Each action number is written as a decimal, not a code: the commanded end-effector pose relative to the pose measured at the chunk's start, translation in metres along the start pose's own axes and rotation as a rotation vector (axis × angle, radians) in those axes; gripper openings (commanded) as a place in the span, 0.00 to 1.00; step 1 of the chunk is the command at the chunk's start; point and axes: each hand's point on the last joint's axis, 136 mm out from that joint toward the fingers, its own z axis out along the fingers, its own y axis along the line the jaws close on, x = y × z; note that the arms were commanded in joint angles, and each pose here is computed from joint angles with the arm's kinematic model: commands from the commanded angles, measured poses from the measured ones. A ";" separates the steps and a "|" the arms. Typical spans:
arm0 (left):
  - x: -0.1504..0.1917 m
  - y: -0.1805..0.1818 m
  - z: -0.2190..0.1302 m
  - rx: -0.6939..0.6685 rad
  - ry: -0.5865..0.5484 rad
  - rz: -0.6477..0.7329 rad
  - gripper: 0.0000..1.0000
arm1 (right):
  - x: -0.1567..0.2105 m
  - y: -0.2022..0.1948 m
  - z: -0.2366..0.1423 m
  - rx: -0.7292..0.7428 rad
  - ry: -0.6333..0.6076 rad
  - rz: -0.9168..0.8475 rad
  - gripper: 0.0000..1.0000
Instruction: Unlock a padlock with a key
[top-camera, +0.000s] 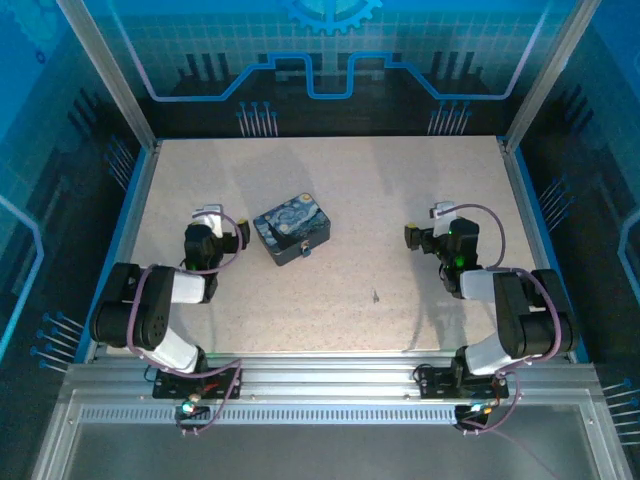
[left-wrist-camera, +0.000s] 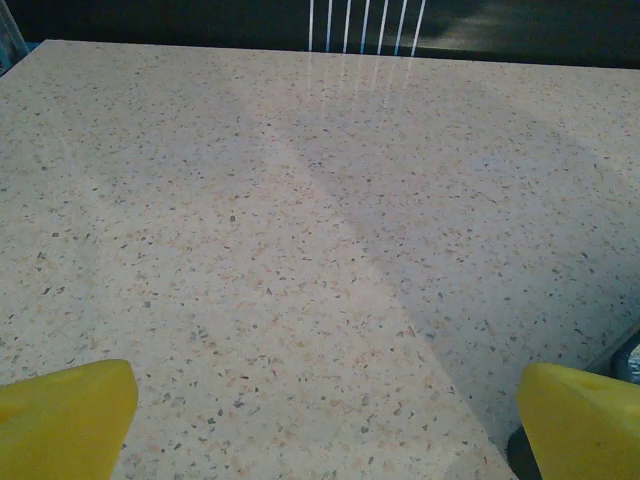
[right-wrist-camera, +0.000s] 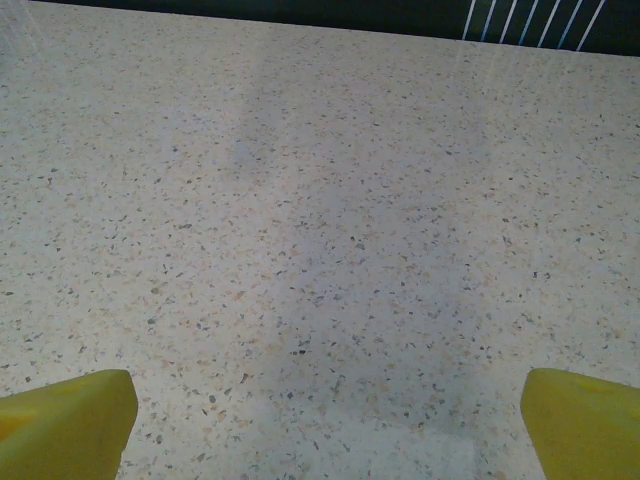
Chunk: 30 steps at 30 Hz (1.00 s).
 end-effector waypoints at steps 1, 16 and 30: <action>-0.007 -0.003 0.000 0.020 -0.014 -0.009 0.99 | -0.007 0.001 0.002 -0.001 -0.019 -0.012 1.00; -0.007 -0.003 0.000 0.021 -0.014 -0.010 0.99 | -0.008 0.001 0.002 -0.003 -0.021 -0.010 1.00; -0.033 -0.004 -0.027 0.013 -0.083 -0.001 0.99 | -0.043 -0.001 -0.041 0.032 0.060 0.141 1.00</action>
